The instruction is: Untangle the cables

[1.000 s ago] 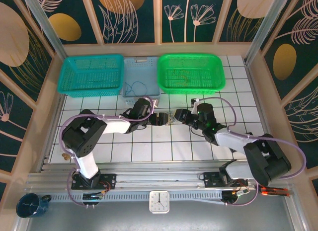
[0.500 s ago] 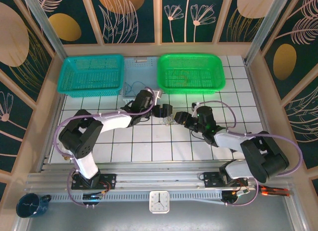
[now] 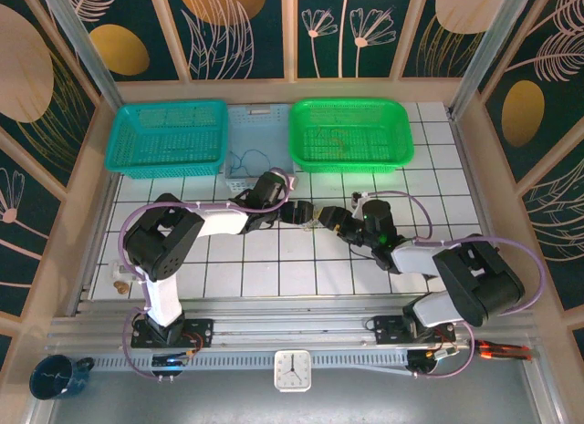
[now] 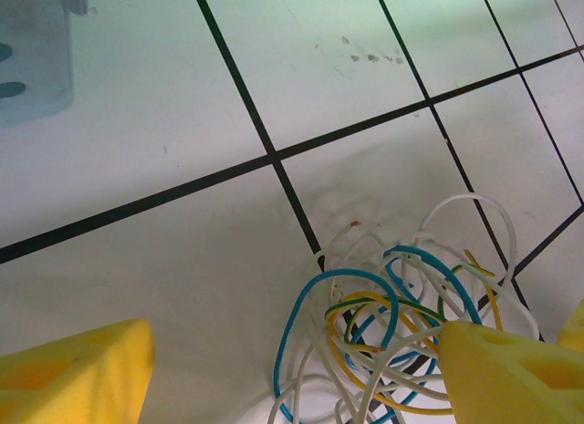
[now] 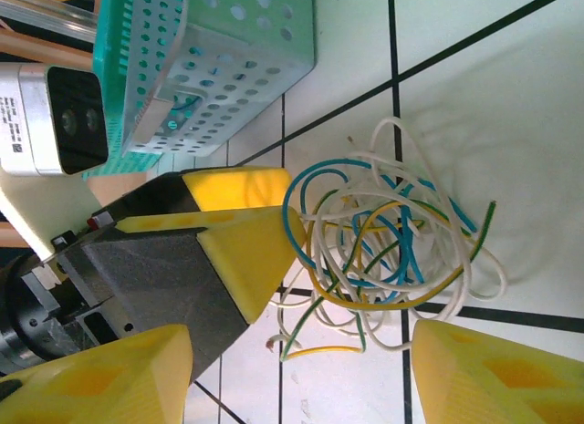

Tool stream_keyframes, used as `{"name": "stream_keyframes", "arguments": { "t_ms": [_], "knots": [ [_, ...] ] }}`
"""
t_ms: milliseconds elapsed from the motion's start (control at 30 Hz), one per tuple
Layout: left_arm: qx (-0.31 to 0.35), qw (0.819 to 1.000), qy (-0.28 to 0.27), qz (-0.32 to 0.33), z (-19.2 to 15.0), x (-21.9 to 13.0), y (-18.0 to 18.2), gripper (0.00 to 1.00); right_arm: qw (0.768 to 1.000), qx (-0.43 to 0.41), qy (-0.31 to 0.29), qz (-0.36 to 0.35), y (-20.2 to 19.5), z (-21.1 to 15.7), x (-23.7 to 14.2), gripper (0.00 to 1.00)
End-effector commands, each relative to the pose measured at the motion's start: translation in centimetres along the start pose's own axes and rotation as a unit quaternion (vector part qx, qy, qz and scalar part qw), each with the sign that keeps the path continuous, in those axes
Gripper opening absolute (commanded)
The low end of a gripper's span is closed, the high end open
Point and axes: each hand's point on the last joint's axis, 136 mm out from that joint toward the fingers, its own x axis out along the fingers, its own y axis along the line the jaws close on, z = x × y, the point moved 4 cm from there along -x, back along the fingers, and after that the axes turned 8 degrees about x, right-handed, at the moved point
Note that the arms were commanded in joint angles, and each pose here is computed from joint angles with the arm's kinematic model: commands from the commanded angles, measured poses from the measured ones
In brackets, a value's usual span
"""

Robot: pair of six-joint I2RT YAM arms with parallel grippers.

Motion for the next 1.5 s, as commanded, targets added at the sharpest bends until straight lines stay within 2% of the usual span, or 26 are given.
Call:
{"name": "stream_keyframes", "arguments": {
  "t_ms": [0,333,767,1233,1467],
  "knots": [
    [0.006,1.0,0.006,0.012,-0.6,0.4,0.7,0.81,1.0,0.006,0.002,0.022,0.6,0.0,0.3,0.65],
    [0.006,1.0,0.001,0.009,-0.4,0.1,0.6,0.8,1.0,0.013,0.007,0.017,0.1,-0.3,0.8,0.64],
    [0.004,0.999,-0.034,-0.018,2.1,-2.1,-1.2,0.67,1.0,0.015,0.0,0.004,-0.4,0.2,1.4,0.63],
    [0.0,1.0,-0.004,-0.01,-0.1,0.0,0.0,0.67,0.999,0.033,-0.008,0.023,0.0,1.2,2.1,0.62],
    [0.001,1.0,0.005,-0.012,-1.0,0.2,0.2,0.64,0.998,0.06,-0.014,0.033,-1.0,1.8,2.3,0.58]
  ]
}}
